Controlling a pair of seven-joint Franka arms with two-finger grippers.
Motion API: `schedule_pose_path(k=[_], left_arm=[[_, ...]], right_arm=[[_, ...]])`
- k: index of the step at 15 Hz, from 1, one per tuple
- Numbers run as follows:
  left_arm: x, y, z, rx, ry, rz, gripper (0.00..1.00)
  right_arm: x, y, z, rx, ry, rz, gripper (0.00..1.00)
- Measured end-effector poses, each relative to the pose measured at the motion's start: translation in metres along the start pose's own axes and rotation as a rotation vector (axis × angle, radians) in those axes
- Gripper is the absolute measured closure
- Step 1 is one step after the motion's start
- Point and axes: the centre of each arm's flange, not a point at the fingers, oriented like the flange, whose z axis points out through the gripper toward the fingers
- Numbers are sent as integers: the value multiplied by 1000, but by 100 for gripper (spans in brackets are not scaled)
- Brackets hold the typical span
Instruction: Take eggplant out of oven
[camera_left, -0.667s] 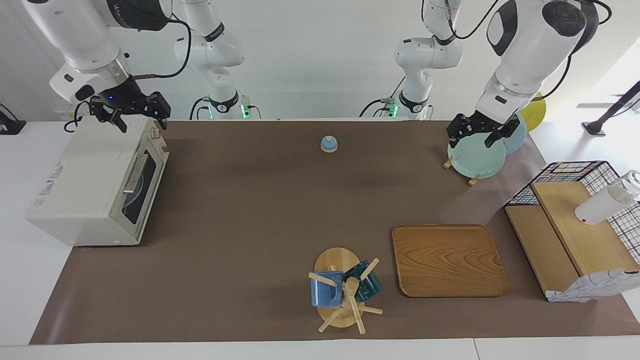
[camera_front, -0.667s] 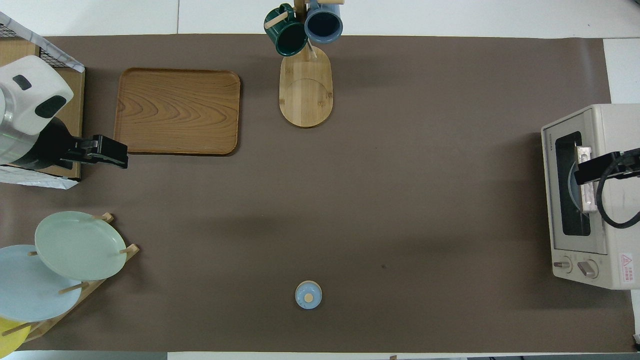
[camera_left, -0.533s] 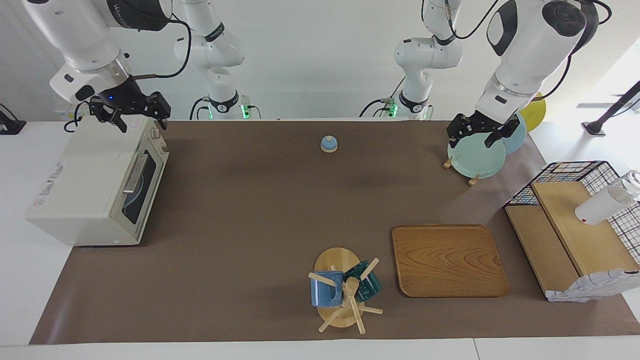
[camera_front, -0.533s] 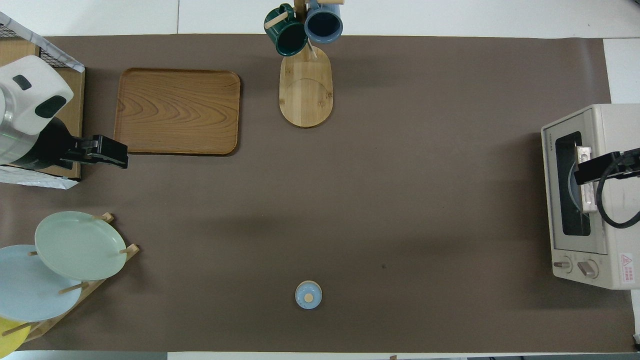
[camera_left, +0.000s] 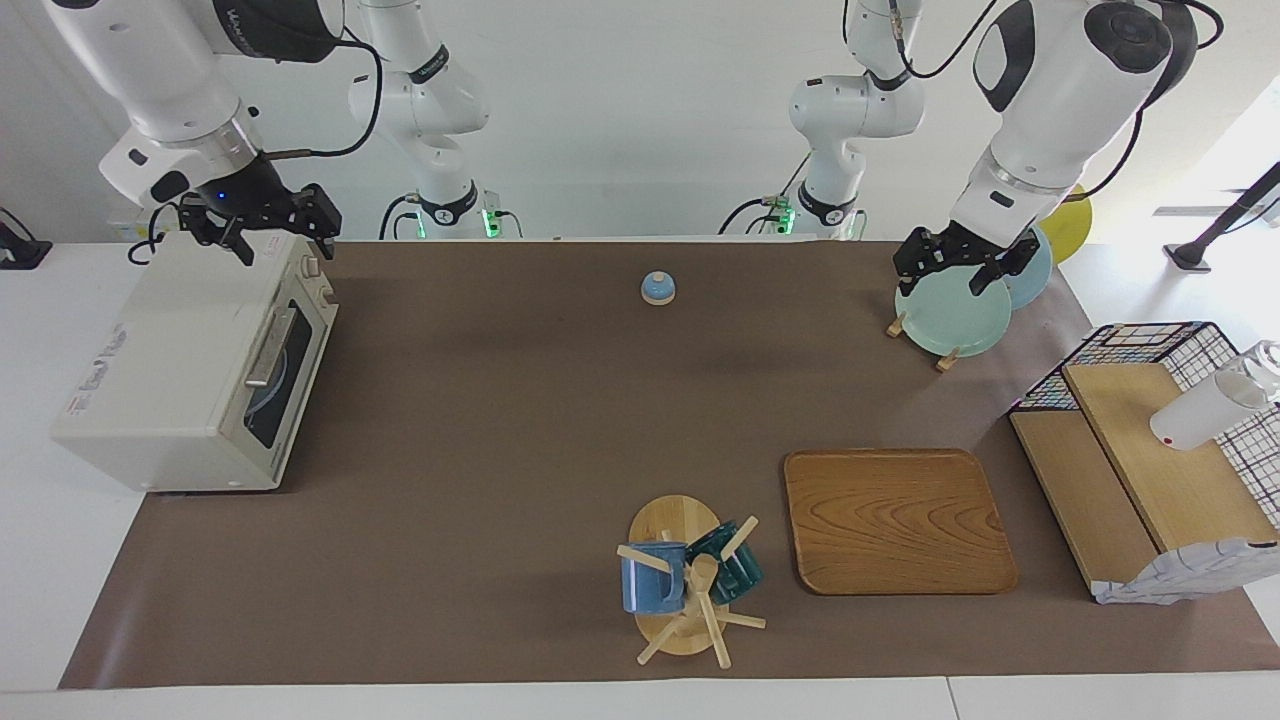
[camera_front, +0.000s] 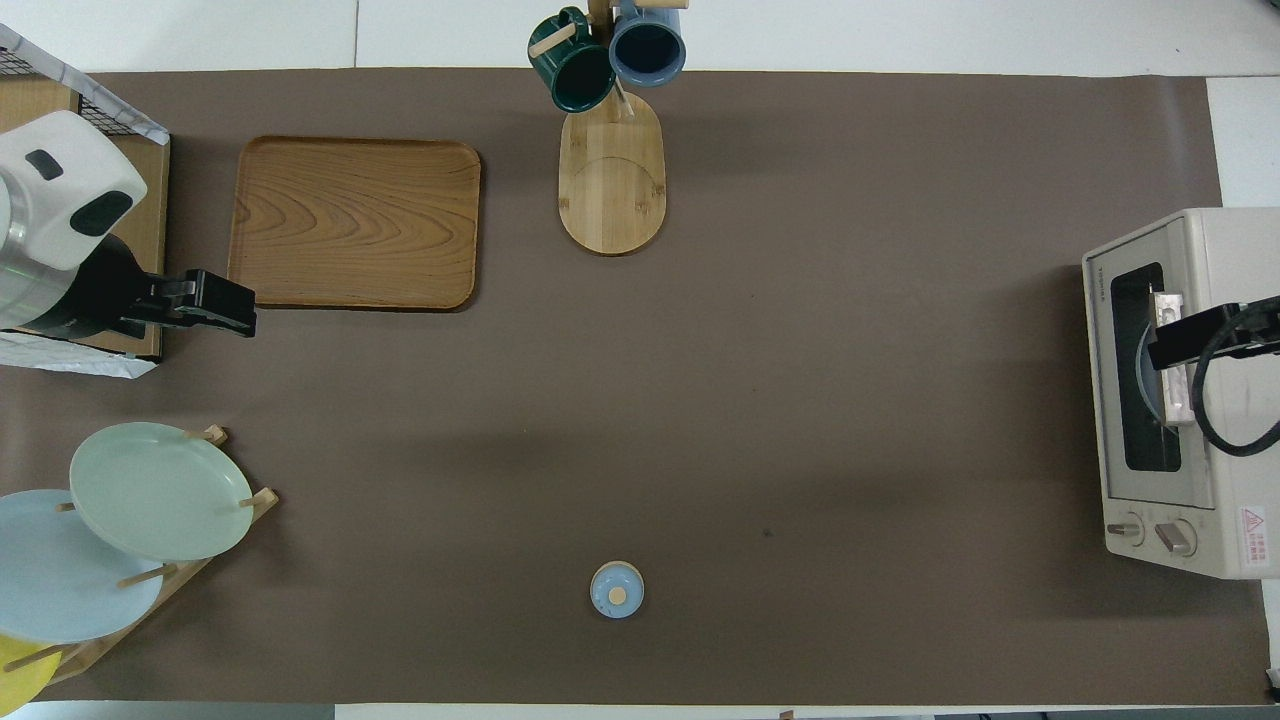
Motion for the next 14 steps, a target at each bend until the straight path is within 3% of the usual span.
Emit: schedule_pose_path(k=[3,8,9,12,14], left_arm=[[0,0,0,0,0,0,0],[0,0,0,0,0,0,0],[0,0,0,0,0,0,0],[0,0,0,0,0,0,0],[0,0,0,0,0,0,0]], right_arm=[[0,0,4,1,-8,-11,4],[7,19,29,-8,59,-51,55],[5,24,37,-14,66,-46,69],[3,33,69,-98,82,-48,98],[0,35,90,-138,71,-54,99]])
